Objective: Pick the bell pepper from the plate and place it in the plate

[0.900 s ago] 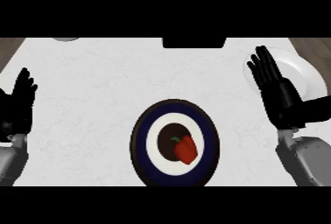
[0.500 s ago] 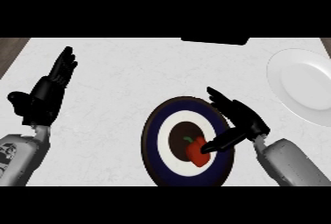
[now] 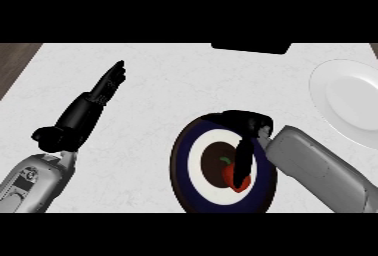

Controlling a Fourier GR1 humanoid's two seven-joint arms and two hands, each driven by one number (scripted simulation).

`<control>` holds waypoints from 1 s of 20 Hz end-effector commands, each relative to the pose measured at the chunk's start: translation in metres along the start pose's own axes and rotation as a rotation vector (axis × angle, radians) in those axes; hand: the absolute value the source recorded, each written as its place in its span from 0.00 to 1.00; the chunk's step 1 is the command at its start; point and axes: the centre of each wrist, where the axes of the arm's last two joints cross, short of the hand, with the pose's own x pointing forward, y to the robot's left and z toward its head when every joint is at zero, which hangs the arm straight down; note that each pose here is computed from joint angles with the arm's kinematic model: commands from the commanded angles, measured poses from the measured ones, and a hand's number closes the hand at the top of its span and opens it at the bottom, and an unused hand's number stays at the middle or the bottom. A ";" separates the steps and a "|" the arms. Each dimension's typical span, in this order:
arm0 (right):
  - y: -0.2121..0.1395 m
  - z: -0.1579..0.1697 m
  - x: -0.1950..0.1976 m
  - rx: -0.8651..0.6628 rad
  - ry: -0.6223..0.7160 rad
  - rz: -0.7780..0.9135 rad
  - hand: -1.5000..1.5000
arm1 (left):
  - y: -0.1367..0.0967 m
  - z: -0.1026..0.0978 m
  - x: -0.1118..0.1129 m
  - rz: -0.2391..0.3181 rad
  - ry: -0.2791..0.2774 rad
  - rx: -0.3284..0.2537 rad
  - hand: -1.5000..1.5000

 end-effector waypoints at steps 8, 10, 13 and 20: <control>-0.028 -0.055 0.111 0.294 0.222 0.162 0.00 | 0.008 0.020 -0.012 -0.003 0.023 0.017 0.50; -0.028 -0.059 0.112 0.355 0.266 0.171 0.00 | 0.007 0.035 -0.017 0.005 0.035 0.020 0.50; -0.051 -0.054 0.115 0.443 0.298 0.203 0.00 | 0.033 0.026 -0.006 -0.009 0.030 0.043 0.50; -0.062 -0.068 0.120 0.427 0.418 0.231 0.00 | 0.010 0.035 -0.013 -0.011 0.008 0.018 0.50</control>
